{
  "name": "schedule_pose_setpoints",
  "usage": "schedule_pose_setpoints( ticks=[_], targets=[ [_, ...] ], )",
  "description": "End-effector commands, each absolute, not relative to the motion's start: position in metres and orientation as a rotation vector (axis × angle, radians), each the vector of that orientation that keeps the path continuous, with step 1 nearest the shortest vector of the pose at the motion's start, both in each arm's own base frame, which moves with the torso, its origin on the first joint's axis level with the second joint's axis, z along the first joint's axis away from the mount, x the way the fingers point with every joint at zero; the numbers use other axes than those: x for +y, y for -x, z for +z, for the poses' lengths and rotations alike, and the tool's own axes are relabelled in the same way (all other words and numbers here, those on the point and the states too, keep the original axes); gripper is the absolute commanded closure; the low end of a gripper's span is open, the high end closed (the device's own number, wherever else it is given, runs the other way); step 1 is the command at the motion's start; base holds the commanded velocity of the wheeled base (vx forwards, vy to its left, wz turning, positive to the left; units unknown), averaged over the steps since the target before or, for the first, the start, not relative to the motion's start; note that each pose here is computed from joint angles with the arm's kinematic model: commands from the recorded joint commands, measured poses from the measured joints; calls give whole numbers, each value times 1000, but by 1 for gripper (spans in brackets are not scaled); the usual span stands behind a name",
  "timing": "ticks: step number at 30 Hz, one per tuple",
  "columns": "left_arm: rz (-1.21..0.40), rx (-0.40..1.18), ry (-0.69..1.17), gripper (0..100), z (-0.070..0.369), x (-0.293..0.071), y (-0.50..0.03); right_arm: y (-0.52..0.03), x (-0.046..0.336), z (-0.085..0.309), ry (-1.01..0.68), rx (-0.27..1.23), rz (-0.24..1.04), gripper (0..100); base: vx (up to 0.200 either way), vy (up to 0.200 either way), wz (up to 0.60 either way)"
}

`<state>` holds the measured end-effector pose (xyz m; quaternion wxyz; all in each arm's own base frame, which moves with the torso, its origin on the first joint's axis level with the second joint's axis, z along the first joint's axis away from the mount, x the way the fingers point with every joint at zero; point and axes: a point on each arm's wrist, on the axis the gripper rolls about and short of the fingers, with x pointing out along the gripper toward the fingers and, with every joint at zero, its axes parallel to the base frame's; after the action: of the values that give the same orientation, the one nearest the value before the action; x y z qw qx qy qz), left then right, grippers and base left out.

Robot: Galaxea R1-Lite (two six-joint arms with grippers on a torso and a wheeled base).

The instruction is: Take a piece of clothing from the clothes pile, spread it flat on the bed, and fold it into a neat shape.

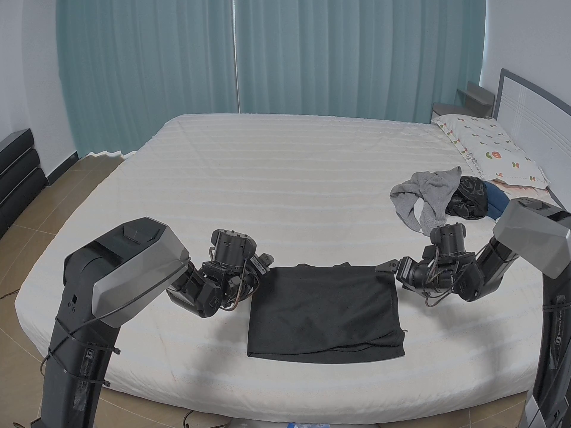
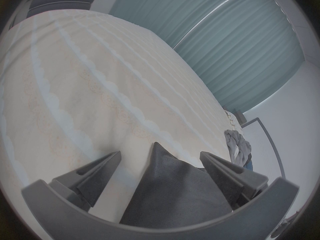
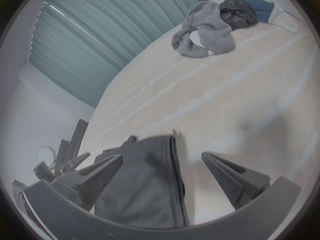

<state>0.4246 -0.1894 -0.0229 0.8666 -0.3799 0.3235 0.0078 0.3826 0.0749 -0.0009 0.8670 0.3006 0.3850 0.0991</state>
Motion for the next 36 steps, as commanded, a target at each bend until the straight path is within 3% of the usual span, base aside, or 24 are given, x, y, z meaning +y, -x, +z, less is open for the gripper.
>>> schedule_pose_setpoints(
  ticks=[1, 11, 26, 27, 36],
  targets=[
    [32, 657, 900, 0, 18, -166, -413, -323, 83, 29, -630, 855, 314, 0, 0, 0, 0],
    [-3, 731, 924, 0, 25, -148, -398, -276, 89, 10, -592, 909, 357, 0, 0, 0, 0],
    [-1, 732, 925, 0, 22, -147, -400, -279, 94, -13, -579, 915, 363, 0, 0, 0, 0],
    [-2, 732, 924, 0, 22, -147, -401, -279, 94, -14, -577, 916, 362, 100, 0, 0, 0],
    [7, 737, 924, 0, 21, -145, -401, -264, 86, -5, -561, 917, 357, 100, 0, 0, 0]
  ],
)
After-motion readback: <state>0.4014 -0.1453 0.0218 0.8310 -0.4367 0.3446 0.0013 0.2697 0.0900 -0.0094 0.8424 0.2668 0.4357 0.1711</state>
